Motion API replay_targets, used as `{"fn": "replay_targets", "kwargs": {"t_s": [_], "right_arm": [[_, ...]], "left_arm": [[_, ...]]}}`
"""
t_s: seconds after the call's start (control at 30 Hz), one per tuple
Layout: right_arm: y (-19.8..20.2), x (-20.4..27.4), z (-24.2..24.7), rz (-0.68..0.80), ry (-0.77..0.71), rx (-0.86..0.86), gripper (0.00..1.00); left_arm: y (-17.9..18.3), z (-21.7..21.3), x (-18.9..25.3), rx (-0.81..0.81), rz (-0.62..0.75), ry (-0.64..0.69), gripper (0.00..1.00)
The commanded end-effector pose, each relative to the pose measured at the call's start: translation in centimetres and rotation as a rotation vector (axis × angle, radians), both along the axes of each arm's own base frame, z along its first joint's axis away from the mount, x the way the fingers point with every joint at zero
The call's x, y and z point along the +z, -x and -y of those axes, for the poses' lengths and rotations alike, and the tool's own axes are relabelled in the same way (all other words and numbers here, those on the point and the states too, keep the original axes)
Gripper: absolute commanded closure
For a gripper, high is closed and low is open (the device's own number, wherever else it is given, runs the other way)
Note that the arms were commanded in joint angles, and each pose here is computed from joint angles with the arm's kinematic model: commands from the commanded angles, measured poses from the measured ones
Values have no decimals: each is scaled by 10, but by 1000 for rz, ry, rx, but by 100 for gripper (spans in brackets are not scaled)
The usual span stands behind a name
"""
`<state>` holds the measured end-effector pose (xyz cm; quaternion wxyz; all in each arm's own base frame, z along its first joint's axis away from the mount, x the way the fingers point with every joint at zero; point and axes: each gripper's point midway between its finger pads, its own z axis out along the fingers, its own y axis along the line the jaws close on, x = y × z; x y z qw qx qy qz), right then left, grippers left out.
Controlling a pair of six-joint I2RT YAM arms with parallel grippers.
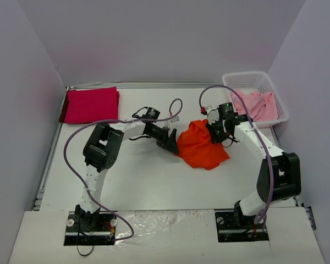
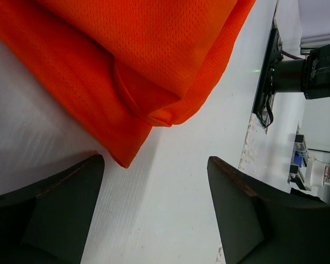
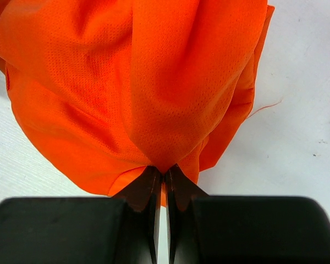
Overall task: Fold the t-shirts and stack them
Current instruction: Flatten out the tshirt
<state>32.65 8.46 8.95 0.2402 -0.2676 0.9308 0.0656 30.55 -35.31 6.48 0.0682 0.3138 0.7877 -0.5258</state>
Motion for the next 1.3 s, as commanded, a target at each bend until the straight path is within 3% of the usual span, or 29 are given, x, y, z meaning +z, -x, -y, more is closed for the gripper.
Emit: {"fn": "replay_targets", "kwargs": {"t_s": [0.0,0.07,0.2,0.3,0.33,0.4,0.57,0.67,0.87,1.03,1.13,1.27], "right_arm": [[5,0,1,-11,-16,-8,100],[6,-1,1,-15,-16,-6,100],[5,-3,1,-17,-14,-7,100],[6,-3,1,-18,-15,-6,100],[6,-3,1,-20,-15,-7,100],[6,-3,1,-18,-14,-7,100],[5,-1,2,-15,-10,-11,100],[4,4,3,4,-4,-14,100],[-8,35,11,74,32,-20,100],[-40,80,25,185,80,-62,100],[-58,98,27,218,66,-77,100],[-70,105,25,227,43,-81,100]], "left_arm": [[-12,-1,-10,18,65,-51,25],[-13,-1,-15,21,69,-61,26],[-11,3,-18,4,53,-46,44],[-4,10,-20,-29,48,-38,69],[-2,13,-20,-40,53,-41,87],[1,14,-23,-49,48,-44,97],[3,8,-19,-53,70,-78,98],[-7,-12,-7,-54,181,-143,98],[-51,-101,54,84,358,-307,98],[-88,-198,138,321,523,-368,98],[-86,-234,175,418,617,-390,98],[-66,-253,188,453,673,-431,98]]}}
